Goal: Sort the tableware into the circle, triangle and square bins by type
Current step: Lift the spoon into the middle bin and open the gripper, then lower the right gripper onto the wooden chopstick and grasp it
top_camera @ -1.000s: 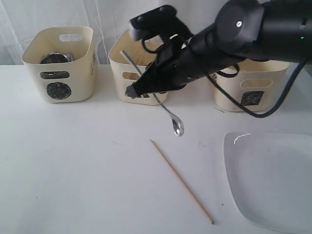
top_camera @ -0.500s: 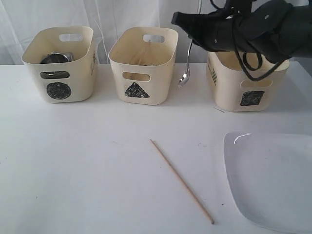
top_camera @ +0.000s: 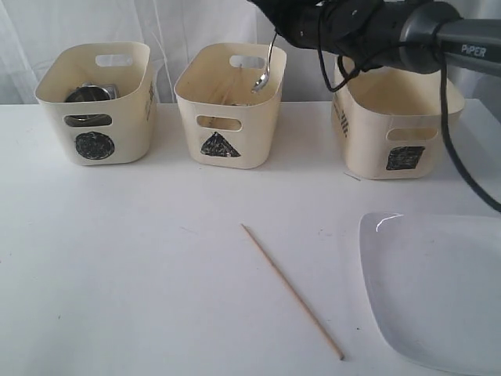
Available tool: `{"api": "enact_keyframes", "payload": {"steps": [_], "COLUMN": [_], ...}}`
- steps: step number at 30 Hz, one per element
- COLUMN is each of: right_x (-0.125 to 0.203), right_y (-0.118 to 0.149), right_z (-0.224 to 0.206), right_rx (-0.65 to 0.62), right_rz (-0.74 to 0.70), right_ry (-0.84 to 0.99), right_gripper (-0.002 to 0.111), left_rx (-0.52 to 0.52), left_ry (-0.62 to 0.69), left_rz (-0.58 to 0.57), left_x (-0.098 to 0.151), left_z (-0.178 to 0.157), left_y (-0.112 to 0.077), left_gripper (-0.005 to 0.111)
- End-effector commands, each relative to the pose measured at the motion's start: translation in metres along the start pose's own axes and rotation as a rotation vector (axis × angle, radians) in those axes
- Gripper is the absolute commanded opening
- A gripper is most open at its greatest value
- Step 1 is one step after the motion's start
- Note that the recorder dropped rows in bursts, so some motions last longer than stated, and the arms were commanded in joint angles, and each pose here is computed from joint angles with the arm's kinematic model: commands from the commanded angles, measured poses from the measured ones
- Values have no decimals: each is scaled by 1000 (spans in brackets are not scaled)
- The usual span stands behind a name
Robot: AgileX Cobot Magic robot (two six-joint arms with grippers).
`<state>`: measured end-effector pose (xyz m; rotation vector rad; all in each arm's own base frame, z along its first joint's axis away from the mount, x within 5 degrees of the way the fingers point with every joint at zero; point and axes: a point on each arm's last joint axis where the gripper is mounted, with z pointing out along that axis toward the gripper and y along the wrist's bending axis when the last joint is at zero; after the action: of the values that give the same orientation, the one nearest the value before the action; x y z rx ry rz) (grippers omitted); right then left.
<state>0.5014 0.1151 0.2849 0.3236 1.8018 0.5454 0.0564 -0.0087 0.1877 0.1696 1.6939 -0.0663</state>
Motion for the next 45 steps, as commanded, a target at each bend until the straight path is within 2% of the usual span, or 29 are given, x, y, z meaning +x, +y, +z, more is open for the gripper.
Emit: {"api": "enact_keyframes", "payload": {"steps": [1, 3, 4, 6, 9, 11, 17, 19, 22, 26, 29, 32, 34, 45], "right_x": [4, 6, 7, 10, 13, 11, -1, -5, 4, 47, 83, 111, 126, 172], "right_y": [-2, -3, -3, -3, -2, 2, 19, 23, 21, 14, 3, -3, -3, 20], "right_z": [20, 29, 34, 38, 38, 35, 7, -9, -34, -67, -81, -91, -97, -118], "right_rx": [-13, -16, -21, -24, -28, -41, -100, -112, -123, -156, -130, -65, -40, -77], "right_rz": [-1, -14, -36, -55, -83, -136, -494, -575, -700, -745, -797, -843, -852, -896], "right_ry": [-8, -18, -21, -19, -5, 15, 145, 205, 434, 878, 1095, 1211, 1263, 1363], "right_gripper": [0, 1, 5, 18, 47, 55, 37, 36, 36, 38, 44, 52, 52, 52], "left_rx": [4, 4, 4, 4, 4, 4, 4, 4, 4, 4, 4, 4, 4, 4], "left_ry": [-2, -2, -2, -2, -2, -2, -2, -2, -2, -2, -2, -2, -2, -2], "left_rz": [-8, -8, -8, -8, -8, -8, -8, -8, -8, -8, -8, -8, -8, -8], "left_x": [1, 1, 1, 1, 1, 1, 1, 1, 1, 1, 1, 1, 1, 1], "left_z": [0, 0, 0, 0, 0, 0, 0, 0, 0, 0, 0, 0, 0, 0], "left_y": [0, 0, 0, 0, 0, 0, 0, 0, 0, 0, 0, 0, 0, 0], "left_gripper": [0, 0, 0, 0, 0, 0, 0, 0, 0, 0, 0, 0, 0, 0]}}
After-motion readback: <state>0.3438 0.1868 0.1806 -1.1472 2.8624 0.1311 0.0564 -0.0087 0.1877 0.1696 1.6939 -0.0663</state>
